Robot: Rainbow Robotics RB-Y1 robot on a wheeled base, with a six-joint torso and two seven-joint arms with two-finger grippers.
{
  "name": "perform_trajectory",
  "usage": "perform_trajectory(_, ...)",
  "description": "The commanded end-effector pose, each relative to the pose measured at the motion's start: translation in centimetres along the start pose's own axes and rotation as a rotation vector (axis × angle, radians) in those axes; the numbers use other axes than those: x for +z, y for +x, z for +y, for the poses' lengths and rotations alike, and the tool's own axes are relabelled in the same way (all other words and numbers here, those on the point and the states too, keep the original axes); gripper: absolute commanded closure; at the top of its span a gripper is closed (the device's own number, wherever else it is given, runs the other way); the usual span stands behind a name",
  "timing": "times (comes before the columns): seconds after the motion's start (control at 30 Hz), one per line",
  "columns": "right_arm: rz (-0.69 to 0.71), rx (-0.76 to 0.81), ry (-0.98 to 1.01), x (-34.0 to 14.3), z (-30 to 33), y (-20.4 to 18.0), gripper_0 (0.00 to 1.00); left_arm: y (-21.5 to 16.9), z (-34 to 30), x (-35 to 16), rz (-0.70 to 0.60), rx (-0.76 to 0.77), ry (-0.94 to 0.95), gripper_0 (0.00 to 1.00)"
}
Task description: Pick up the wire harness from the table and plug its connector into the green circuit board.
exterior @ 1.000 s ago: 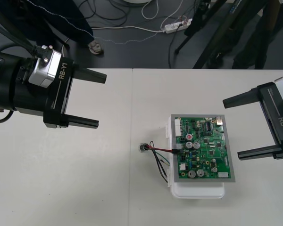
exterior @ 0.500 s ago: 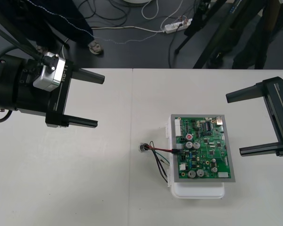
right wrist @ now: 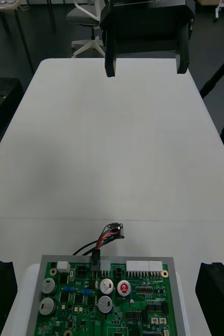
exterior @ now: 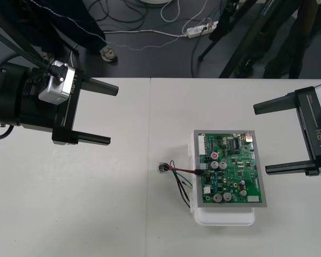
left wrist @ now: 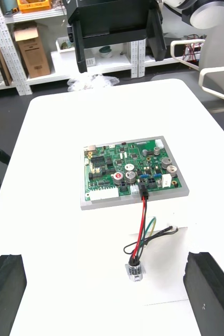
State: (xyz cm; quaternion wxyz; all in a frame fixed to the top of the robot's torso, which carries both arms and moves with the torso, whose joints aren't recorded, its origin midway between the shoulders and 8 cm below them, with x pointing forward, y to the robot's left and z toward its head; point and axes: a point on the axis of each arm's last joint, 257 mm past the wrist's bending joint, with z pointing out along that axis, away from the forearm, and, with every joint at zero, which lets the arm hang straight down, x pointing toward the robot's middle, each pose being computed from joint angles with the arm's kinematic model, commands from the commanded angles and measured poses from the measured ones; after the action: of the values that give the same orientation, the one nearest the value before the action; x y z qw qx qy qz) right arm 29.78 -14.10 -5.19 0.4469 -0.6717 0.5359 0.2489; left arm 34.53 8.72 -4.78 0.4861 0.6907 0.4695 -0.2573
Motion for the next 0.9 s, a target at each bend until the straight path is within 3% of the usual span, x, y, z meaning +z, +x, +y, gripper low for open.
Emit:
perform_trajectory(0.03,0.003,-0.098,0.026,-0.39,-0.27,-0.79,0.00,-1.81,2.08,-0.48,-0.003,0.045,-0.054,0.12)
perform_trajectory(0.9,-0.002,-0.061,0.013,-0.06,-0.36,-0.07,0.00,-1.81,2.08,-0.48,-0.003,0.045,-0.054,0.12)
